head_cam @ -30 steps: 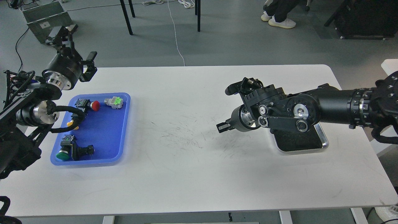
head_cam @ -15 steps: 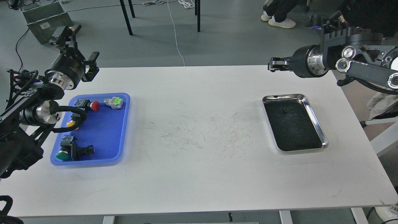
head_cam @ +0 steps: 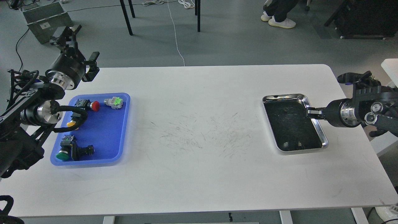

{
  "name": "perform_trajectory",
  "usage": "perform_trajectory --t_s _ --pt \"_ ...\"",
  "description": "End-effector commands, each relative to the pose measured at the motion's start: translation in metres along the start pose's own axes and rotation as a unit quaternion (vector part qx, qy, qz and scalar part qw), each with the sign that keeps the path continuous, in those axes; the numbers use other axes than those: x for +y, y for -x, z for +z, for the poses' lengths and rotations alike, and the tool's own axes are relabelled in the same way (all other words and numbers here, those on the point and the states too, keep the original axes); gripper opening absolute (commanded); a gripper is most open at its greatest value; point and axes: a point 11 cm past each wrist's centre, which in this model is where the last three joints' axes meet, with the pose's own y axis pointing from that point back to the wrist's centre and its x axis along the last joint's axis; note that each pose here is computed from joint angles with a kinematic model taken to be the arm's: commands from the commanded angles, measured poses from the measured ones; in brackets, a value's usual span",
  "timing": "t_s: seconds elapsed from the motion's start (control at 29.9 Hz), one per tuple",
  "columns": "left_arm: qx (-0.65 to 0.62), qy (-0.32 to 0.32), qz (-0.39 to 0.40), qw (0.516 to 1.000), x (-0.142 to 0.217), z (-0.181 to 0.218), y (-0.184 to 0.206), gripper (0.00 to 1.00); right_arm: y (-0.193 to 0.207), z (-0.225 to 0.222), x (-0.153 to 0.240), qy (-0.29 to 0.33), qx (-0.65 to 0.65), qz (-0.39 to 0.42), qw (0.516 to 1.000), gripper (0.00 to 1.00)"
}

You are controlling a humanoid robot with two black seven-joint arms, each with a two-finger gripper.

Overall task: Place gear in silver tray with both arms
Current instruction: 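Lower the gear into the silver tray and open the right gripper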

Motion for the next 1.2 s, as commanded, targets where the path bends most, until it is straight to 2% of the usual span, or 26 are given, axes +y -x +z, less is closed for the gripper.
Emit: perform_trajectory --t_s 0.0,0.3,0.47,0.53,0.6,0.63,0.67,0.9,1.04,1.17 --pt "0.0 0.001 0.0 1.0 0.0 0.001 0.0 0.98 0.015 0.002 -0.008 0.002 0.001 -0.01 1.0 0.02" --pt "0.0 0.0 0.0 1.0 0.0 0.0 0.0 0.98 0.023 -0.005 -0.021 0.001 0.014 0.0 1.0 0.07" --pt "0.0 0.001 -0.001 1.0 0.0 0.0 0.0 0.98 0.022 -0.018 -0.03 -0.008 0.022 0.004 1.0 0.16" --pt "0.0 0.001 -0.001 1.0 0.0 0.0 0.0 0.98 0.022 -0.021 -0.031 -0.01 0.022 0.003 1.0 0.33" --pt "0.0 0.002 0.0 1.0 0.0 0.0 0.0 0.98 0.021 -0.021 -0.031 -0.01 0.02 0.004 1.0 0.57" --pt "0.0 0.001 0.001 1.0 0.0 0.0 -0.001 0.98 0.02 -0.021 -0.031 -0.012 0.018 0.007 1.0 0.82" --pt "-0.001 0.001 0.001 1.0 0.0 0.001 -0.001 0.98 0.016 -0.023 -0.03 -0.015 0.014 0.011 1.0 0.97" --pt "-0.002 0.002 0.002 1.0 0.0 0.002 -0.002 0.98 -0.001 -0.032 -0.023 -0.034 -0.006 0.035 0.999 0.96" --pt "-0.003 0.003 0.003 1.0 0.0 0.003 -0.002 0.98 -0.042 -0.047 -0.006 -0.07 -0.048 0.094 0.992 0.96" --pt "-0.004 0.006 0.006 1.0 -0.002 0.006 -0.002 0.98 -0.079 -0.041 0.008 -0.084 -0.102 0.151 0.98 0.96"
